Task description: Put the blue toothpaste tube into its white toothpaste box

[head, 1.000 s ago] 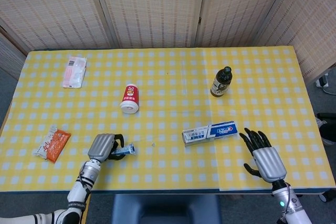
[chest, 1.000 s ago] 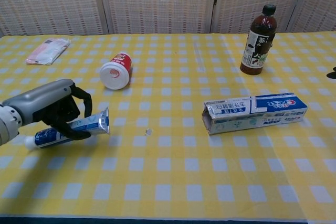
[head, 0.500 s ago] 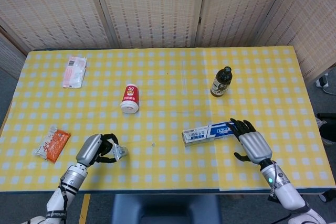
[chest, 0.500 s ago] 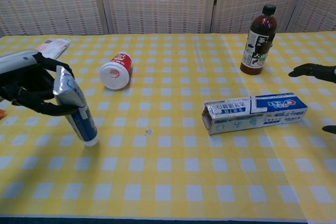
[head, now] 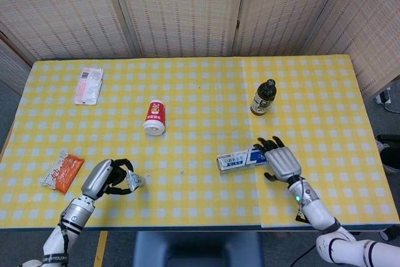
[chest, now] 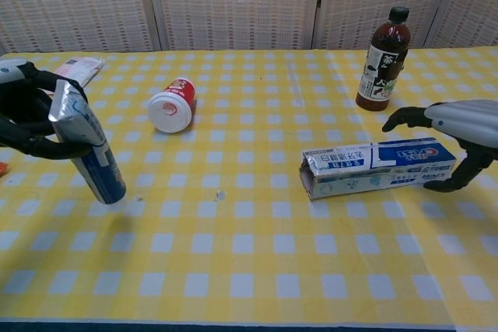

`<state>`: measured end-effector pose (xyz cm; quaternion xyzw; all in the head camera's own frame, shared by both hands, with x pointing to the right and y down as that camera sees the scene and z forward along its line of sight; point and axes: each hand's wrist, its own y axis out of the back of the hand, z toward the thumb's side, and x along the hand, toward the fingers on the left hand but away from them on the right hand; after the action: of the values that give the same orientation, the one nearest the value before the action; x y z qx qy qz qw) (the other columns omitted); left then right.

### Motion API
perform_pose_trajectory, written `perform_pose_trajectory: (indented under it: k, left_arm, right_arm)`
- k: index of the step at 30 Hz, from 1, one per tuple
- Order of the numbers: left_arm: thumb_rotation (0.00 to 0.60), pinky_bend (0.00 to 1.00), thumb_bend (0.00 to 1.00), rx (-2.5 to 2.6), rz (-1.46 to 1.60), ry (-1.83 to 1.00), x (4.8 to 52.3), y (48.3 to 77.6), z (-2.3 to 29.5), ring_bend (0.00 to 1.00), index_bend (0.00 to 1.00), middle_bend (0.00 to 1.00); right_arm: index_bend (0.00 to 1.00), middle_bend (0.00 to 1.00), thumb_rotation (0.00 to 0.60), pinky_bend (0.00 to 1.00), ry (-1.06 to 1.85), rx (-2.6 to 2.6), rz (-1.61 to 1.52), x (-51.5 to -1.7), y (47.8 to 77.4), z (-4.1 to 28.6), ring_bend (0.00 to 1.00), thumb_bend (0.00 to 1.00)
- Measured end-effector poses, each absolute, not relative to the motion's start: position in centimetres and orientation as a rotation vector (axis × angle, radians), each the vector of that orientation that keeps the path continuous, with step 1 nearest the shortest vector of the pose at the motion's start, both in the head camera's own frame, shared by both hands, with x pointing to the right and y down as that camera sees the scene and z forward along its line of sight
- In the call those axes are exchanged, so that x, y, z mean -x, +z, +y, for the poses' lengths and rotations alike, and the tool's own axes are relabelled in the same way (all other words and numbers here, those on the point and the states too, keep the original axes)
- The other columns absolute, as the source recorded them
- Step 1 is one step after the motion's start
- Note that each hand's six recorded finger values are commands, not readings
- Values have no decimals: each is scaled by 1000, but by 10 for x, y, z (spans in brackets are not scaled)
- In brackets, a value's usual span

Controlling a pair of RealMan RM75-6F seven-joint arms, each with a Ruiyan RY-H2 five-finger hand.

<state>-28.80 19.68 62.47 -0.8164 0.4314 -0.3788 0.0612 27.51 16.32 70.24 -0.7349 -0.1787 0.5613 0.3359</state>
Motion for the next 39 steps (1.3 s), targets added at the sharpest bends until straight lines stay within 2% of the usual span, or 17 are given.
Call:
perform_pose_trajectory:
  k: [6,14,25,29,39]
  left_arm:
    - [600,1000,566,2452,1325,-1161,293,628,195,1000,830,1000]
    - [600,1000,573,2443,1329,-1180,297,632,192,1000,830,1000]
    - [600,1000,579,2447,1352,-1167,298,629,189,1000,830,1000]
    - [600,1000,580,2482,1382,-1139,297,621,184,1000,830,1000]
    - [600,1000,582,2603,1509,-985,285,579,159,1000,830,1000]
  right_arm:
    - [201,127,600,107,1487,1941,-469,-263,722,157,167,301]
    - [349,231,600,201,1465,1962,-516,-251,732,155,240,302]
    - [500,354,600,304,1415,1895,-553,-245,733,155,342,302]
    - [507,364,600,320,1392,1923,-605,-243,731,155,356,302]
    - [507,364,600,343,1282,2108,-856,-233,713,151,365,303]
